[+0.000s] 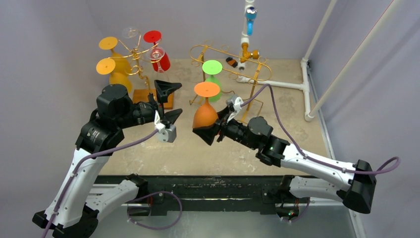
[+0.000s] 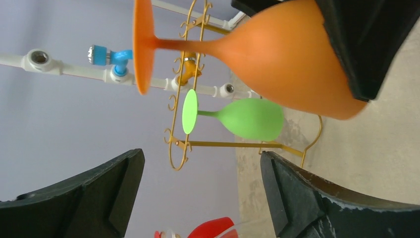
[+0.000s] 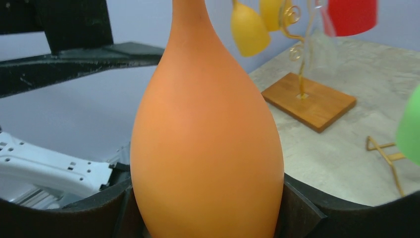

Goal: Place the wine glass upside down on the wine glass rack
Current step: Turn the wine glass upside down at the wine rack.

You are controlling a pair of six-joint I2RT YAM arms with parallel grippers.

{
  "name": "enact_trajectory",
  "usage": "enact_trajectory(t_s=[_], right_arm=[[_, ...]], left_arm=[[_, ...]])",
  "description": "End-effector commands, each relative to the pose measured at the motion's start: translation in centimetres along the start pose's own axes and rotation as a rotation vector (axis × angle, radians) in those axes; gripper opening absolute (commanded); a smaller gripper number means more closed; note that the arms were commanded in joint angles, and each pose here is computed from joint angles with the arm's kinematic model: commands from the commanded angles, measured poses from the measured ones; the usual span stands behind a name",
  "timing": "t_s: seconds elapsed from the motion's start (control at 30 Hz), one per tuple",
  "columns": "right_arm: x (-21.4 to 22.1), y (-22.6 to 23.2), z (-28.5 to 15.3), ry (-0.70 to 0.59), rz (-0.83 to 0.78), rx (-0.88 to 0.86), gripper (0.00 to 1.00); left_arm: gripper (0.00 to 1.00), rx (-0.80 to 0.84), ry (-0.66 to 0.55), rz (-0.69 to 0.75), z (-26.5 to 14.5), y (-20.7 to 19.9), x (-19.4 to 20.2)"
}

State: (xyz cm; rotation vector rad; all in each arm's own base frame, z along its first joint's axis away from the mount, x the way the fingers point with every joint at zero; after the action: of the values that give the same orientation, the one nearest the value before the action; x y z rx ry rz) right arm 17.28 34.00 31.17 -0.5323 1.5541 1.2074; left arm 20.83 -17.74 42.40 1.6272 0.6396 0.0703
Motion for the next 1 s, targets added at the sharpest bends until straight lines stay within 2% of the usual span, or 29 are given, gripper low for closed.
enact_trajectory(t_s=[0.0, 0.2, 0.37, 0.6, 0.97], right_arm=[[-1.3, -3.2, -1.9, -0.109, -0.063, 0.172, 0.62], [-0.1, -8.3, -4.7, -0.123, -0.111, 0.386, 0.63], [-0.2, -12.2, -5.7, -0.133, -0.115, 0.487, 0.62], [-1.0, -14.0, -4.7, -0.117, -0.166, 0.532, 0.63], [-2.3, -15.8, -3.5, -0.15, -0.133, 0.543, 0.63]], left_arm=[[0.97, 0.017, -0.01, -0.086, -0.3, -1.7, -0.3], [1.0, -0.023, 0.046, -0.262, -0.9, -2.7, 0.3], [1.0, -0.033, 0.09, -0.412, -0.8, -3.8, 1.1], [1.0, -0.032, 0.07, -0.432, -0.8, -4.5, 0.9], [1.0, -0.018, 0.082, -0.436, -0.4, -5.3, 1.4]])
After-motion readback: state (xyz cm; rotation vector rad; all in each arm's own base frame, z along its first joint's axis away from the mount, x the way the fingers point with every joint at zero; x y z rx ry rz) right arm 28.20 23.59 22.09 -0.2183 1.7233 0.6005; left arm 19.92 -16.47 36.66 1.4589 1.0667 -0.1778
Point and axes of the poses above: each gripper's point midway between its finger pads, its own z axis out along the fingers, its own y axis along the line the jaws close on, x = y × z, the point moved 2 cm from there along -z, back along the fingers, and after that the axes turned 3 degrees about z, right-handed, at the moved point
